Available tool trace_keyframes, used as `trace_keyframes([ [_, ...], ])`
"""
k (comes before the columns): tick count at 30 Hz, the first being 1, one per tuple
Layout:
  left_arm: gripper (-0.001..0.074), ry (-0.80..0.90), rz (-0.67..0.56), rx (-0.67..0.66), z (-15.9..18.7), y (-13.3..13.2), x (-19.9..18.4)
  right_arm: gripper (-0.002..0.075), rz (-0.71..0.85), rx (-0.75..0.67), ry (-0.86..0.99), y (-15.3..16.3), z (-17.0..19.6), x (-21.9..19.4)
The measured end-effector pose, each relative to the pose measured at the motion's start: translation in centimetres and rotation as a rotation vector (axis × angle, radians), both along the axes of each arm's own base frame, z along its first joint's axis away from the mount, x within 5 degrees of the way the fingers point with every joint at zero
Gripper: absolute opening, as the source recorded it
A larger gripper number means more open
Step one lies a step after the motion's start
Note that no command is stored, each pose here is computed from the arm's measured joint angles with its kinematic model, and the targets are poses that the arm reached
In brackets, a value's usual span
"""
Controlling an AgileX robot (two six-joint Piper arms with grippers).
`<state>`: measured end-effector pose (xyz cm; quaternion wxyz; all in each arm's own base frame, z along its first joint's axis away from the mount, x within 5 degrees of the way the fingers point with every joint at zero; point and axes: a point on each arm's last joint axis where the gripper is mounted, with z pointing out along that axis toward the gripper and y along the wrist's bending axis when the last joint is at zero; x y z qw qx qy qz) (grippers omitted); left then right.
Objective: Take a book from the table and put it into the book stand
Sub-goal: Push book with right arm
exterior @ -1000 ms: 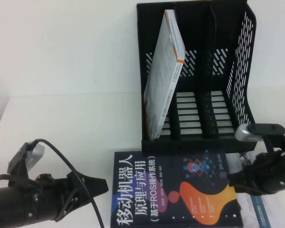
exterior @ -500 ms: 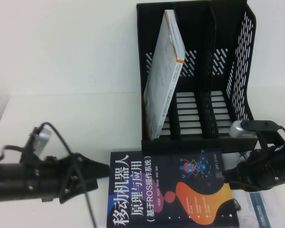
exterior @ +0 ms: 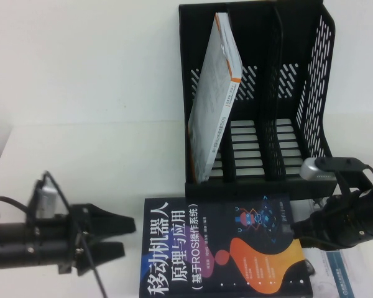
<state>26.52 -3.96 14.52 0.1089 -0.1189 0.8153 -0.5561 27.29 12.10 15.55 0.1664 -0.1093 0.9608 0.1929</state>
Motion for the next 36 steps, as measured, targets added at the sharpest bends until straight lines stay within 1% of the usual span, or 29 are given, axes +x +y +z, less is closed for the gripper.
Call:
trace_keyframes([
  [3, 0.0567, 0.016, -0.050, -0.004, -0.8, -1.2, -0.1, -0.0001, 0.000, 0.002, 0.010, 0.1, -0.2, 0.1],
  [6, 0.0573, 0.037, -0.058, -0.014, -1.6, -1.6, -0.1, -0.0001, 0.002, 0.004, 0.020, 0.2, -0.3, 0.2],
  [16, 0.0575, 0.119, -0.020, -0.041, -4.4, -1.6, 0.3, -0.0001, 0.003, 0.006, 0.034, 0.3, -0.6, 0.4],
  [20, 0.0575, 0.126, -0.019, -0.046, -4.6, -1.9, 0.3, -0.0001, 0.003, 0.007, 0.034, 0.3, -0.6, 0.4],
  [26, 0.0575, 0.121, -0.059, -0.053, -4.4, -3.8, 0.2, -0.0001, 0.008, 0.008, 0.033, 0.3, -0.6, 0.3],
  [29, 0.0575, 0.110, -0.061, -0.057, -4.4, -4.3, 0.2, -0.0001, 0.034, 0.014, 0.021, 0.4, -0.6, 0.3],
  [31, 0.0575, 0.106, -0.057, -0.059, -4.4, -4.3, 0.3, -0.0001, 0.049, 0.032, 0.008, 0.6, -0.5, 0.4],
  [36, 0.0575, 0.100, -0.056, -0.056, -4.4, -4.3, 0.3, -0.0001, 0.065, 0.130, 0.003, 1.5, -0.8, 0.6],
])
